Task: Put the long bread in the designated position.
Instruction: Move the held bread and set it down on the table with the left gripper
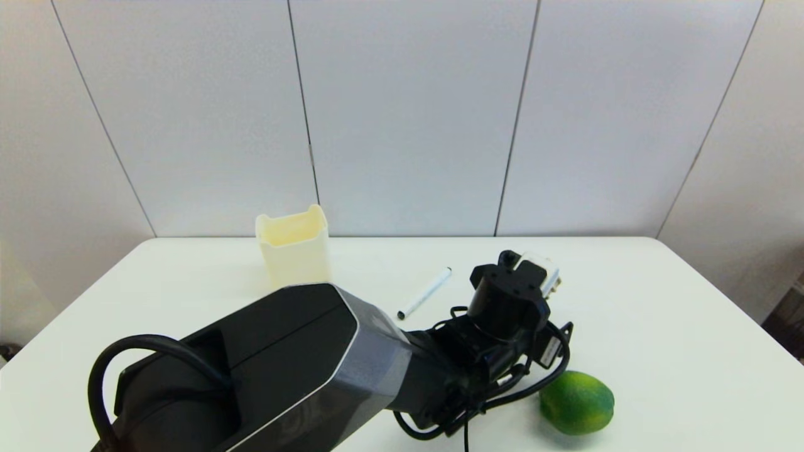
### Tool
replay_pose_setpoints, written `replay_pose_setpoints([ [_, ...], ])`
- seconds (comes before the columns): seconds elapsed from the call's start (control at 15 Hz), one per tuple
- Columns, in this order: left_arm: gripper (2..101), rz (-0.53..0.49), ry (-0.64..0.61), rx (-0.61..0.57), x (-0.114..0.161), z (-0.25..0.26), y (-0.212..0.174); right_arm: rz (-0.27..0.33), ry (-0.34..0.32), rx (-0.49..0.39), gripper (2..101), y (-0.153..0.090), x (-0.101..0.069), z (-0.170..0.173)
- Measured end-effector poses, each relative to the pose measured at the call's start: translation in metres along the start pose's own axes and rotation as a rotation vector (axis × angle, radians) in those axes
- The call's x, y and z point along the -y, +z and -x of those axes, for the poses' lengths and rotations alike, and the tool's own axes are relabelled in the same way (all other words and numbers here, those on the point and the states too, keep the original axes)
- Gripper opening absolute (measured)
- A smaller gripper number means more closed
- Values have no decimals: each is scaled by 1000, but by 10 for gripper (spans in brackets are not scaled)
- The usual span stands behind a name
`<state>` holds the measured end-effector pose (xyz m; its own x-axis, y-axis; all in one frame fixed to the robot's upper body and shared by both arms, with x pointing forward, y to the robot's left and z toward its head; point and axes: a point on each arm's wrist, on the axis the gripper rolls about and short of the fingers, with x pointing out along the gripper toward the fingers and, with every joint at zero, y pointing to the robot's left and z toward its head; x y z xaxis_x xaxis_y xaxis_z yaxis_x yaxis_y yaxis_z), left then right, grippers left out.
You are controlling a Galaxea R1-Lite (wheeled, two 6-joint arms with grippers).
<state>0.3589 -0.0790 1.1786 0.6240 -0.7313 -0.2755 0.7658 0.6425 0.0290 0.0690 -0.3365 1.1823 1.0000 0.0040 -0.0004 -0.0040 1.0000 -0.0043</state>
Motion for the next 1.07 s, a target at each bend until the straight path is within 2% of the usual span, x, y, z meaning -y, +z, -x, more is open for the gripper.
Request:
replay_pose_setpoints([
  [0.2, 876, -24, 6, -97, 1, -4, -21, 0, 0, 0, 980, 0, 0, 0],
  [0.47, 903, -34, 15, -109, 1, -5, -24, 0, 0, 0, 980, 0, 0, 0],
  [0.8, 936, -141, 13, -41, 0, 2, 4, 0, 0, 0, 980, 0, 0, 0],
  [1.07, 953, -130, 6, 41, 5, 4, 28, 0, 0, 0, 980, 0, 0, 0],
])
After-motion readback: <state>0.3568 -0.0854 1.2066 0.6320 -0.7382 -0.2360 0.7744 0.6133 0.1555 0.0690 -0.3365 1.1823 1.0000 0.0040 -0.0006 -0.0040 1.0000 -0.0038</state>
